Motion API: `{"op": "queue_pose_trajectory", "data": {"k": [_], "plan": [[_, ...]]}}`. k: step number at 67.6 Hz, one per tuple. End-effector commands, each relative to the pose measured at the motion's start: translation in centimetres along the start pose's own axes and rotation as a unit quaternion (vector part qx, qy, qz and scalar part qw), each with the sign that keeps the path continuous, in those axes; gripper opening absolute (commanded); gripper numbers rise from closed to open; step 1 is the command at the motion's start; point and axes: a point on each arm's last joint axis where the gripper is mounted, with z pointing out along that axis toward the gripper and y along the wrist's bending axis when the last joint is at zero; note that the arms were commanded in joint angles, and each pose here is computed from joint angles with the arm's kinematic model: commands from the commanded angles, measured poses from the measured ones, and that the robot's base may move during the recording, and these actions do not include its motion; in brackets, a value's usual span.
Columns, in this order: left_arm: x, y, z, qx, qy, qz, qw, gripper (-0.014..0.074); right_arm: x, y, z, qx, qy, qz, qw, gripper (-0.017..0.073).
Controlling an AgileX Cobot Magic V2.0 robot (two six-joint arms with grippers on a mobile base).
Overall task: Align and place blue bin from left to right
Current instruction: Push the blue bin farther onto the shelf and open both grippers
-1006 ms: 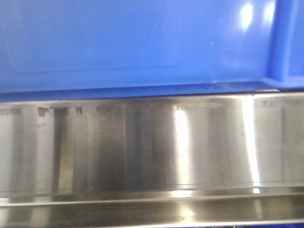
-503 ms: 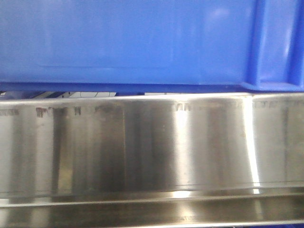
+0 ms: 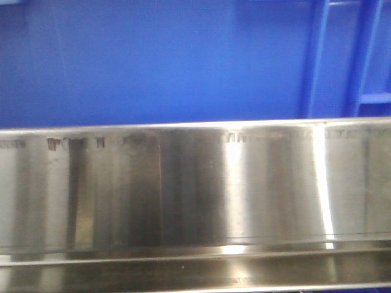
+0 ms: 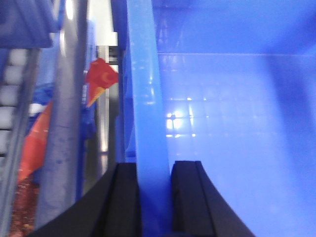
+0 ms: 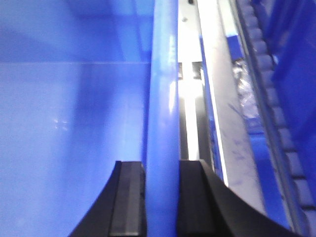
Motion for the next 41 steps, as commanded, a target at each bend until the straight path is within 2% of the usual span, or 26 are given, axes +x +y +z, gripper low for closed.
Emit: {"op": "queue_pose_trajectory", "data": {"k": [1, 17, 21, 26, 34, 38, 41], "plan": [[-0.85, -1.24, -1.01, 0.055, -0.041, -0.011, 0.998, -0.0111, -1.34, 1.23, -1.1, -0.061, -0.062, 0.006, 0.996, -0.0081], [-0.7, -1.19, -0.99, 0.052, -0.033, -0.011, 0.998, -0.011, -1.31, 1.25, -1.01, -0.06, -0.06, 0.005, 0.996, -0.0076], [-0.64, -1.17, -0.99, 0.05, -0.03, -0.011, 0.998, -0.0086, -1.31, 1.25, -1.01, -0.06, -0.06, 0.005, 0.996, -0.0066], [-0.6, -1.15, -0.98, 0.05, -0.028, -0.011, 0.998, 0.0008, -1.31, 1.25, -1.01, -0.06, -0.06, 0.005, 0.996, 0.0026], [-0.6, -1.15, -0.98, 0.05, -0.028, -0.011, 0.998, 0.0238, -1.25, 1.21, -1.0, -0.058, -0.057, 0.005, 0.997, 0.031], [-0.6, -1.15, -0.98, 0.05, -0.028, -0.011, 0.998, 0.0332, -1.2, 1.17, -0.98, -0.055, -0.054, 0.005, 0.997, 0.0365], [-0.6, -1.15, -0.98, 0.05, -0.028, -0.011, 0.998, 0.0388, -1.16, 1.15, -0.98, -0.054, -0.052, 0.005, 0.997, 0.0371]]}}
